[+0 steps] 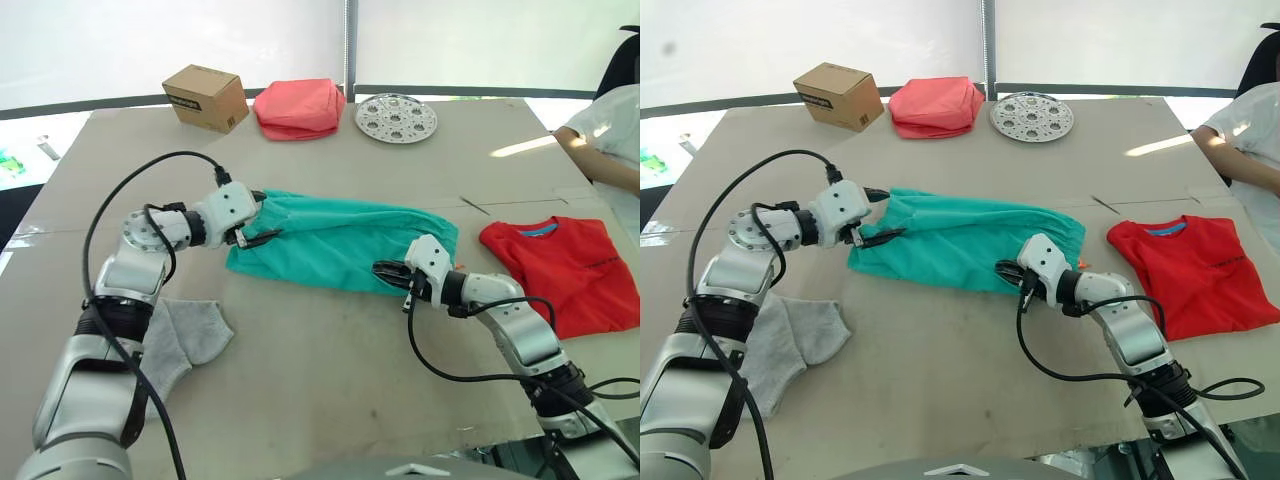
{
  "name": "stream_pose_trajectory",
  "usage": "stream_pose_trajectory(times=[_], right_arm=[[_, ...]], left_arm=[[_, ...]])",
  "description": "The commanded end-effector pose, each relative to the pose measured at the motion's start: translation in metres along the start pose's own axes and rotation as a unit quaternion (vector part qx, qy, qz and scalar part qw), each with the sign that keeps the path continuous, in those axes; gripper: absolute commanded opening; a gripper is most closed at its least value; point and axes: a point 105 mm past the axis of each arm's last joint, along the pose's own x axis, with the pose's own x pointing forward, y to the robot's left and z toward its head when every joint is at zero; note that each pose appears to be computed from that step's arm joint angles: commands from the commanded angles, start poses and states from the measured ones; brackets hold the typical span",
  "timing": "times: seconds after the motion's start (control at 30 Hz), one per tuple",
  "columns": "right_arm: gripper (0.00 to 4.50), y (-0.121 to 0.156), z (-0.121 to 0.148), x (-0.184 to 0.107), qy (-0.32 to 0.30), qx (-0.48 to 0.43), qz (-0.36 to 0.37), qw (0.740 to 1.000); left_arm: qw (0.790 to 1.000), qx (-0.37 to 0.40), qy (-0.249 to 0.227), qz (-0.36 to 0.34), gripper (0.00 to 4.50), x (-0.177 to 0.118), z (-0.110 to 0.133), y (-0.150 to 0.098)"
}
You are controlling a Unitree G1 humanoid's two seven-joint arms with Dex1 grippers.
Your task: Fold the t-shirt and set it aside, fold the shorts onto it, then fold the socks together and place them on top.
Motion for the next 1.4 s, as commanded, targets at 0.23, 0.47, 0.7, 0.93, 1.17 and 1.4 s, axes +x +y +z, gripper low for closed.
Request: stream_pose_trajectory(times=[0.23, 0.47, 0.7, 0.93, 1.17, 1.4], right_arm=[[0.0, 0.0, -0.007, 0.001, 0.014, -0.015, -0.018, 1.0], [0.0, 0.002, -0.014, -0.001, 0.023, -0.015, -0.019, 0.999], [0.0, 0.004, -0.009, -0.004, 0.012, -0.01, -0.024, 1.0], [0.0, 0.008, -0.008, -0.015, 0.008, 0.003, -0.023, 1.0], [0.0, 0.01, -0.007, -0.015, 0.005, 0.007, -0.02, 1.0], [0.0, 0.01, -0.004, -0.015, 0.0, 0.012, -0.017, 1.0]], left_arm=[[0.963, -0.262, -0.059, -0.014, 0.28, 0.013, 0.026, 0.055], [0.978, -0.177, 0.013, 0.109, 0.06, 0.032, 0.026, 0.083], [0.935, -0.329, -0.043, 0.128, 2.45, 0.026, 0.017, 0.083], [0.845, -0.511, -0.128, 0.088, 2.85, -0.049, 0.004, 0.072], [0.828, -0.554, -0.075, 0.037, 4.42, -0.079, 0.005, -0.012], [0.829, -0.545, -0.051, 0.114, 4.42, -0.068, -0.003, -0.023]])
